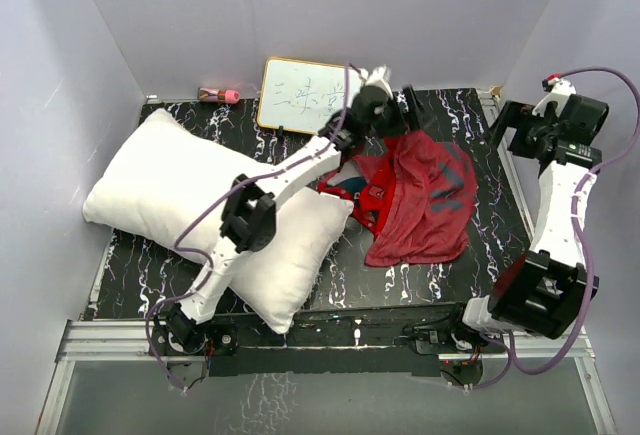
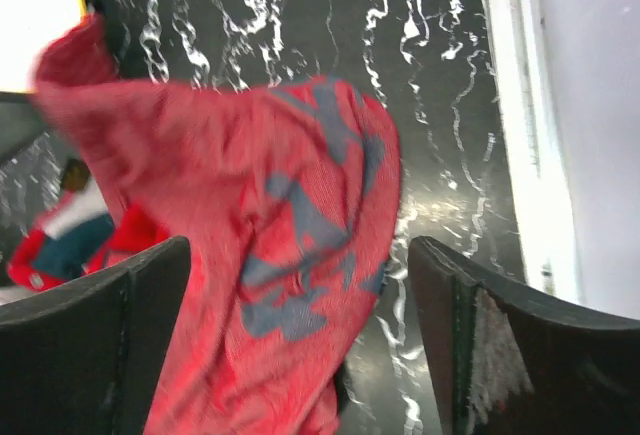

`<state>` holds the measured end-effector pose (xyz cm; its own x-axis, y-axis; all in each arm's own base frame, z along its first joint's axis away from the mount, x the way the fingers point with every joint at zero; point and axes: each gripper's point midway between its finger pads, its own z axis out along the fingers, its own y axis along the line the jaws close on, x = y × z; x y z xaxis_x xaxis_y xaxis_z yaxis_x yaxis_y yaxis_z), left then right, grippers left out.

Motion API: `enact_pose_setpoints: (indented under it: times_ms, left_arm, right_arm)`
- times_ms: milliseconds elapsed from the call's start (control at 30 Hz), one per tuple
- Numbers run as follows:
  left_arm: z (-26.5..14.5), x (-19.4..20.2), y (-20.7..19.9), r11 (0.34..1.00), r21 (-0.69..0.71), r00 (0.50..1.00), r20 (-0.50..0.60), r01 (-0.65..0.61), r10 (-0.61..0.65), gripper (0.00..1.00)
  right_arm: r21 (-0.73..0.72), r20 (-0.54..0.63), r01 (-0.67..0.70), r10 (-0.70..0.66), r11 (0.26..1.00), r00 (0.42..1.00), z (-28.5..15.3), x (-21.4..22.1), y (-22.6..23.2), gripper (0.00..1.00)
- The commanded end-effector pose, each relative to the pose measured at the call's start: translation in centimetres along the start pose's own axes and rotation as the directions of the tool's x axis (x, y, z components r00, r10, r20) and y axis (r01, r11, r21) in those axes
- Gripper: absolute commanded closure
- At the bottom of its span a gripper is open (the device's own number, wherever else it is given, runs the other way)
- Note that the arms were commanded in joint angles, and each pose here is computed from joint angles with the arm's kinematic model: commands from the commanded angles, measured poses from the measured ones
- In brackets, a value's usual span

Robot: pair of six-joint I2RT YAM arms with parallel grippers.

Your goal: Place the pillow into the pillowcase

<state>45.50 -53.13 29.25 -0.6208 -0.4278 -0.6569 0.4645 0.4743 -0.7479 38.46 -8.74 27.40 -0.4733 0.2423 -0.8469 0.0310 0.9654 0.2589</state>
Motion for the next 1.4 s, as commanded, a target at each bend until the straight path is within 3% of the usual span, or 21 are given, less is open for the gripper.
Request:
enact_pose_setpoints:
  times_ms: [0, 133, 200, 267, 333, 533, 700, 867, 1033, 1367]
  left_arm:
    - [-3.1, -3.0, -3.4, 0.979, -0.078, 0.982, -0.012, -0.189, 0.188, 0.03]
    - [-8.1, -5.9, -2.2, 0.900, -0.177, 0.916, -0.028, -0.399, 0.400, 0.03]
    - [-11.5, -7.5, -1.1, 0.883, -0.211, 0.906, -0.038, -0.420, 0.422, 0.03]
    - [-15.2, -8.4, 0.5, 0.886, -0.247, 0.919, -0.058, -0.392, 0.390, 0.03]
    - [-19.0, -8.7, 2.3, 0.896, -0.294, 0.942, -0.066, -0.333, 0.329, 0.03]
    - [-29.0, -7.5, 3.9, 0.919, -0.361, 0.984, 0.022, -0.157, 0.177, 0.04]
    - [-31.9, -5.3, 5.0, 0.929, -0.369, 0.995, 0.075, -0.027, 0.059, 0.07]
    - [-32.6, -5.4, 4.5, 0.930, -0.368, 0.996, 0.084, -0.003, 0.037, 0.07]
    - [-32.8, -4.5, 4.6, 0.929, -0.365, 0.997, 0.077, 0.052, -0.026, 0.08]
    - [-32.8, -3.3, 4.8, 0.932, -0.342, 0.992, 0.079, 0.115, -0.094, 0.10]
  right_arm:
    - [-0.122, 0.104, 0.325, -0.313, 0.938, 0.944, -4.3, -3.2, 3.0, 0.01]
    - [-0.480, 0.096, 0.303, -0.294, 0.823, 0.951, -5.1, -0.6, 8.6, 0.01]
    - [-0.628, 0.004, 0.198, -0.251, 0.753, 0.968, -4.8, 2.0, 11.8, 0.01]
    - [-0.675, -0.108, 0.138, -0.282, 0.725, 0.953, -3.8, 5.6, 14.5, 0.01]
    - [-0.660, -0.143, 0.144, -0.311, 0.738, 0.940, -2.9, 8.2, 15.7, 0.00]
    - [-0.471, -0.330, 0.177, -0.359, 0.864, 0.873, 0.2, 14.4, 13.0, 0.02]
    - [-0.330, -0.404, 0.182, -0.312, 0.926, 0.860, 3.3, 17.5, 13.1, 0.07]
    - [-0.272, -0.456, 0.154, -0.268, 0.950, 0.849, 6.3, 19.7, 13.7, 0.11]
    - [-0.217, -0.530, 0.153, -0.248, 0.964, 0.811, 7.9, 22.4, 12.7, 0.26]
    - [-0.258, -0.535, 0.187, -0.301, 0.948, 0.790, 7.4, 23.0, 12.9, 0.91]
